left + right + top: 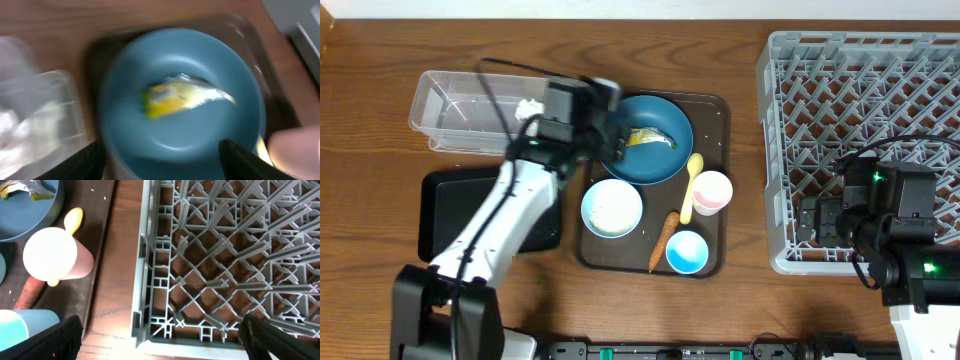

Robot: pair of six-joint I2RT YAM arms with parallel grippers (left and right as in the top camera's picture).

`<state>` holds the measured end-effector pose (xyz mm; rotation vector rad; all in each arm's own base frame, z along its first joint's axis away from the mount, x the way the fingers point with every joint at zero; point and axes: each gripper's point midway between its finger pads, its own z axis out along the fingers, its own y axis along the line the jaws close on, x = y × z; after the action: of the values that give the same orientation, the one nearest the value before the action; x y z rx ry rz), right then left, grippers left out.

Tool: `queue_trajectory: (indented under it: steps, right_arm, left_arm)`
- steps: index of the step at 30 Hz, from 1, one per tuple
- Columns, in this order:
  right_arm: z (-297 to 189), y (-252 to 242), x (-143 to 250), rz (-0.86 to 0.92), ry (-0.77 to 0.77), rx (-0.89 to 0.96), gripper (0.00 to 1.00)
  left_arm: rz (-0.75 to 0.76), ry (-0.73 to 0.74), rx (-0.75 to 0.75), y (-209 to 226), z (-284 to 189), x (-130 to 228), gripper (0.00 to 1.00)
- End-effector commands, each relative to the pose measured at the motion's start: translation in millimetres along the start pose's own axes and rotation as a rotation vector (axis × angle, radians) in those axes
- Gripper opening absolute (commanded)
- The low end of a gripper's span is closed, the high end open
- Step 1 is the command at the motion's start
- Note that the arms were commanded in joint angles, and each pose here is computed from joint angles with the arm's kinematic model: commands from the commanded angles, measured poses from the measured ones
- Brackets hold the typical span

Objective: Sort waste into correct bins and load items into the dishwasher rack
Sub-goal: 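Grasp the yellow snack wrapper on the blue plate with the left gripper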

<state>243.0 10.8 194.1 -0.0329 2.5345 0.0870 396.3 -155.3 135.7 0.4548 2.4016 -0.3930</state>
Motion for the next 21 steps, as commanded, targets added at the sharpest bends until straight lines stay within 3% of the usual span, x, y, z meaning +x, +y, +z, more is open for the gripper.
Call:
queue_trajectory:
  steps: [1,8,14,21]
  right_arm:
    - [-5.8,1.2,-6.6,0.004,-0.023,-0.005,0.99]
    - [-5.8,1.2,-6.5,0.004,-0.023,-0.005,0.99]
    - [-5.8,1.2,-6.6,0.004,-0.023,-0.005,0.99]
    - [-5.8,1.2,-6.4,0.004,-0.022,-0.005,0.99]
  left_arm:
    - [0.237,0.078,0.066,-25.0,20.1,23.0,0.78]
    - [0.428,0.169,0.124,-42.9,49.8,52.7,0.81]
    - [0.433,0.190,0.129,-40.3,67.0,61.6,0.83]
    - [0.452,0.126,0.104,-36.6,82.6,48.6,0.83]
